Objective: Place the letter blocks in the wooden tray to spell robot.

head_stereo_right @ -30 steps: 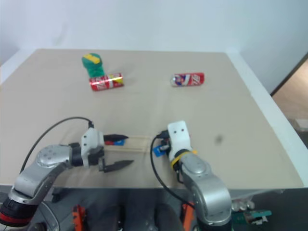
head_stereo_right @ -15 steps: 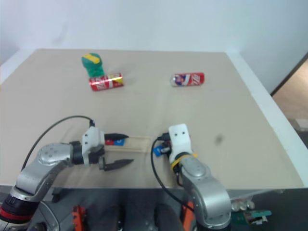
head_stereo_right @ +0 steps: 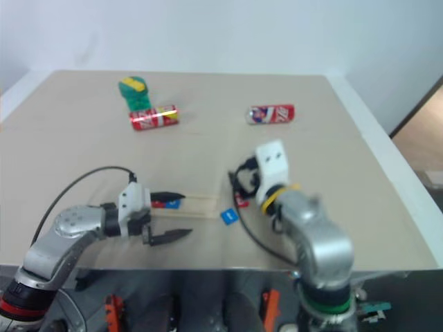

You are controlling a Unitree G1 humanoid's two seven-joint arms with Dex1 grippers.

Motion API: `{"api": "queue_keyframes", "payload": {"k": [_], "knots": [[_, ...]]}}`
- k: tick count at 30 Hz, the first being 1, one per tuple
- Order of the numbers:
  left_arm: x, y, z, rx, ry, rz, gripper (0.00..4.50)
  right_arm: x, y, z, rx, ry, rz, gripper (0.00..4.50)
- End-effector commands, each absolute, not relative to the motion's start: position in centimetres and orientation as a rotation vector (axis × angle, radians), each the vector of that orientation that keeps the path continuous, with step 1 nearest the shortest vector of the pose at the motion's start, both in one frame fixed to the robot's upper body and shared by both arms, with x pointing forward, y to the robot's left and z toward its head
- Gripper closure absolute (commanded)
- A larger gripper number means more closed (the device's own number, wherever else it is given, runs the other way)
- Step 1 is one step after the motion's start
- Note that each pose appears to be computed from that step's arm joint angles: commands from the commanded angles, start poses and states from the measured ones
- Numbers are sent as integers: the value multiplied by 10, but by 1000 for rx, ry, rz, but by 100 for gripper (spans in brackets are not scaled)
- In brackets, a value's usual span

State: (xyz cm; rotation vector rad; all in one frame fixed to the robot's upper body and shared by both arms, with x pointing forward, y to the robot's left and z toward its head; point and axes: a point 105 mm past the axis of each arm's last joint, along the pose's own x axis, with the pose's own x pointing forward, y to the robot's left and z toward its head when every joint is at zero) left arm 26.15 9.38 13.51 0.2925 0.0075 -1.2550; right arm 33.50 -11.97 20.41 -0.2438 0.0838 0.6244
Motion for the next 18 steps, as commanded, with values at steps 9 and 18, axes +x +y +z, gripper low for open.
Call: {"api": "queue_keyframes", "payload": {"k": [9,18], "knots": [[252,86,149,286,-74,-1243,0,342,-130,140,-636,218,1469,7],[249,91,150,277,-69,-1188,0,353,-130,131,-630,199,1505,30]]}}
